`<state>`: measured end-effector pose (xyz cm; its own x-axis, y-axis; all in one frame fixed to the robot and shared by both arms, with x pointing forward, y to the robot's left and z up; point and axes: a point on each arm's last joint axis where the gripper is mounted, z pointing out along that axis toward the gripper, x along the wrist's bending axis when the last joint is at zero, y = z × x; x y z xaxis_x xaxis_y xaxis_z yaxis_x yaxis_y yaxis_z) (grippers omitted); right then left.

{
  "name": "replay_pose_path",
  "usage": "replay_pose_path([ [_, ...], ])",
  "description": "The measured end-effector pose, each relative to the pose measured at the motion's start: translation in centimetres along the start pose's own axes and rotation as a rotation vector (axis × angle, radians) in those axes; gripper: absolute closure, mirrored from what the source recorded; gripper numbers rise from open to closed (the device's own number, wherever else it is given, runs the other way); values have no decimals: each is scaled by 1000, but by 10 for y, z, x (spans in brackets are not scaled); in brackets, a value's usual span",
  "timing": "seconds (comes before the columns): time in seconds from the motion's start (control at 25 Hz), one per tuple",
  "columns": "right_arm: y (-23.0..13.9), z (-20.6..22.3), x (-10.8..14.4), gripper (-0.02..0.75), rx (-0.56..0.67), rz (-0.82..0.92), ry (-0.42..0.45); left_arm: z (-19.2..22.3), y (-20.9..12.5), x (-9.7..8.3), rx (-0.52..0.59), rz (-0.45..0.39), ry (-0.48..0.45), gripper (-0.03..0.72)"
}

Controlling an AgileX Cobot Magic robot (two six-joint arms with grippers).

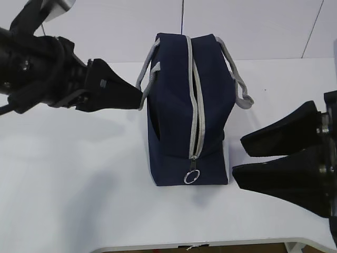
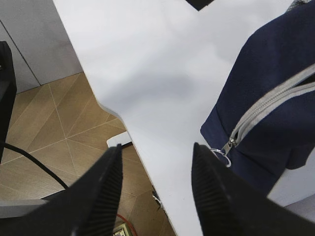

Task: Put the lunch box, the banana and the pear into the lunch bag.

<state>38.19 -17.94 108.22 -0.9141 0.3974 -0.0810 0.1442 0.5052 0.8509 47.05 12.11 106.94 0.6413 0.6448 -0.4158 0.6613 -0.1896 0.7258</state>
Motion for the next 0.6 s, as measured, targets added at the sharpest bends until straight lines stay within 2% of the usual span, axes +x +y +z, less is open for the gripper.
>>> replay_pose_path([
  [0.24, 0, 0, 0, 350, 0, 0, 0, 10, -5, 5, -99, -82, -34, 320],
  [0.6, 0, 0, 0, 350, 0, 0, 0, 45, -17, 24, -37, -141, -29, 320],
])
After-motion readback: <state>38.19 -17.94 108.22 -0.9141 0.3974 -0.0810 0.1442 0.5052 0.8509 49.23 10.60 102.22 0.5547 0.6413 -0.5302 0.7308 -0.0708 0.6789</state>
